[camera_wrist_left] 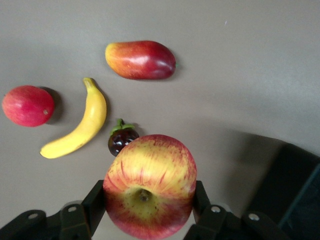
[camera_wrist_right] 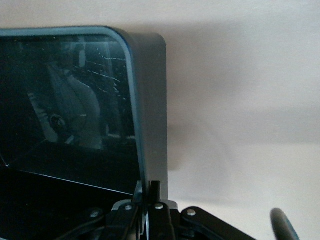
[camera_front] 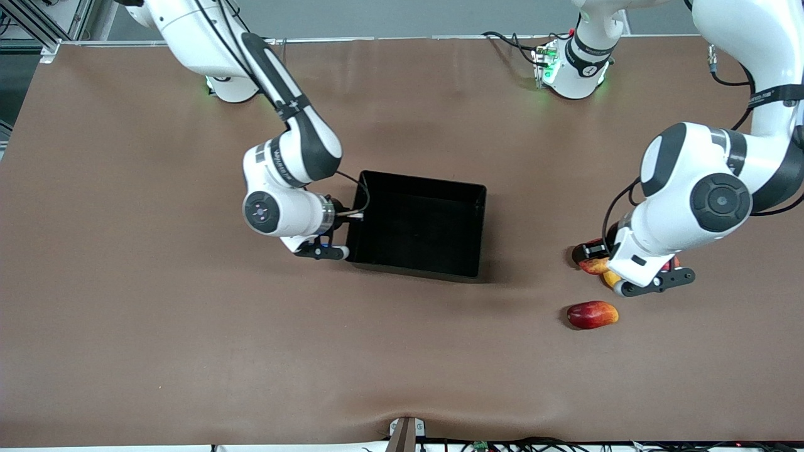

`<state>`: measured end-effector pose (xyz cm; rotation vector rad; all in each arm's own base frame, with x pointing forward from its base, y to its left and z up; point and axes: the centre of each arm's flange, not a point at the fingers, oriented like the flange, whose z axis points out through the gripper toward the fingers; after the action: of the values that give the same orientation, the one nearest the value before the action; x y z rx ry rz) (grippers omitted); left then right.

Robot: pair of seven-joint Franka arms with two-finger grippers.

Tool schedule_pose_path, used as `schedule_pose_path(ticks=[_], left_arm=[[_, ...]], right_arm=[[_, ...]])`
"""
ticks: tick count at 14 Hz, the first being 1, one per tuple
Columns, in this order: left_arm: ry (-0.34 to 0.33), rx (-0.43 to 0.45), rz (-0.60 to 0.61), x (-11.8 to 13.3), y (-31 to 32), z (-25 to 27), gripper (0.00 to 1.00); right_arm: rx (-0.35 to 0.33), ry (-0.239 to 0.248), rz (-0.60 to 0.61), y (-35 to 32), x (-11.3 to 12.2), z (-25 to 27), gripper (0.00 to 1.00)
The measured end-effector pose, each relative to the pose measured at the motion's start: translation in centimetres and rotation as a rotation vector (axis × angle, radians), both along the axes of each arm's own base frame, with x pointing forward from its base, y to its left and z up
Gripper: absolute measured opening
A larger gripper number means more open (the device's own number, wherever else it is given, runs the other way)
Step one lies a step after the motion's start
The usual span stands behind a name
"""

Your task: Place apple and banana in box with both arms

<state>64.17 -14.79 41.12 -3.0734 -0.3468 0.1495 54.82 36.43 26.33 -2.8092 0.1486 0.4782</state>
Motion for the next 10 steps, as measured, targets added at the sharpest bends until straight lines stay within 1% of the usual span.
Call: schedule_pose_path(ticks=[2,3,5,6,7,8,9,10], left_arm=[[0.016,0.010,0.029,-0.9,-2.3,-1.1,0.72],[0.018,0.014,0.047,-1.4,-3.6,-1.7,0.72],[0.009,0.015,0.078,-2.4,-6.0,-3.5,0.72],[0.002,0.012,0.090,-2.9,-6.8,-4.6,0.72],[-0.004,0.009,0.100,-3.3,-7.4,-5.5,0.72],[-0.007,0.006,0.106,-3.6,-7.7,-6.3,0.72],[-0.007,0.005,0.109,-3.8,-7.9,-6.7,0.72],[-0.005,0.007,0.111,-4.0,-8.0,-7.0,0.72]], right_arm=[[-0.003,-0.012,0.010,1.4,-0.7,-0.8,0.06],[0.000,-0.015,0.009,1.8,-0.9,-1.1,0.10],[0.004,-0.017,0.003,1.7,-0.7,-1.1,0.30],[0.005,-0.022,0.002,1.6,-0.5,-0.9,0.42],[0.011,-0.033,0.000,1.6,0.0,-0.4,0.52],[0.020,-0.049,-0.004,1.6,0.6,0.5,0.63],[0.030,-0.065,-0.011,1.5,1.4,1.6,0.73],[0.040,-0.081,-0.022,1.0,2.4,2.7,0.84]])
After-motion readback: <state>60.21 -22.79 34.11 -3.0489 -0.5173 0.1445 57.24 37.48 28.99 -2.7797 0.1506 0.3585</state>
